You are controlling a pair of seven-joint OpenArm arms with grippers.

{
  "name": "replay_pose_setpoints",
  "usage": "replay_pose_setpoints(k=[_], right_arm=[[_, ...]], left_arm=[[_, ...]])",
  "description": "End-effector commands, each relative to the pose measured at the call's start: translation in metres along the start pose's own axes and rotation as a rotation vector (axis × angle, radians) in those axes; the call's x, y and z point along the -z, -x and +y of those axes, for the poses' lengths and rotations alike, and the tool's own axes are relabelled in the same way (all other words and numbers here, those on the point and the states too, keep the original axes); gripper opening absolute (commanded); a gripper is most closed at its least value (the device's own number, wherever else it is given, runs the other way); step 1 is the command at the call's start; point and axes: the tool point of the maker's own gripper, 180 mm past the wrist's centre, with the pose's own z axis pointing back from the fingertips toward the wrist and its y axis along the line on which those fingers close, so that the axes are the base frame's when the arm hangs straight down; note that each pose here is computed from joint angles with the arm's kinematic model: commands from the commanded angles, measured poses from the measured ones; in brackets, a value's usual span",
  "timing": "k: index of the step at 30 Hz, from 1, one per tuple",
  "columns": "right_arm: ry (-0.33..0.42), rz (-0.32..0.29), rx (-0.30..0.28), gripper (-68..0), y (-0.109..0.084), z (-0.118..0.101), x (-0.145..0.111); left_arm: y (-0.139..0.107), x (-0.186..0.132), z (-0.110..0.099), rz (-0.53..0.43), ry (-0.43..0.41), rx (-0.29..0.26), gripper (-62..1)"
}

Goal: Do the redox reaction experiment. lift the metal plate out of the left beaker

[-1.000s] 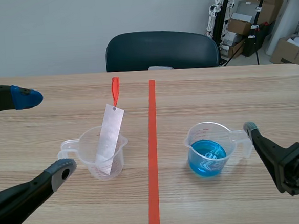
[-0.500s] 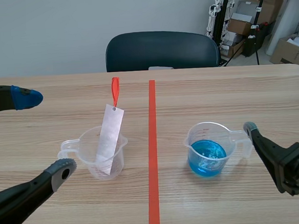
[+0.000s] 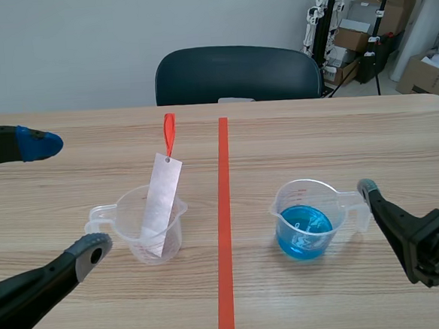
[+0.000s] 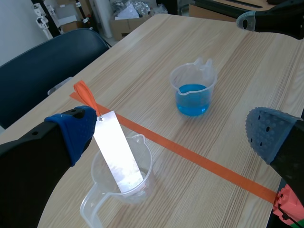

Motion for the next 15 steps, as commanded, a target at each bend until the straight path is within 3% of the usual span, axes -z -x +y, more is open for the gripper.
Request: replay_pose_setpoints(k=[1, 15], right_arm=[[-0.001, -0.043, -0.01, 0.4, -0.013, -0.002, 0.003], [-0.013, -0.061, -0.018, 0.4, -0.018, -0.003, 0.007]], left_arm=[[-0.004, 0.001, -0.001, -0.015, -0.002, -0.011, 1.4], [0.023, -0.014, -0.022, 0.087, -0.007, -0.106, 1.4]])
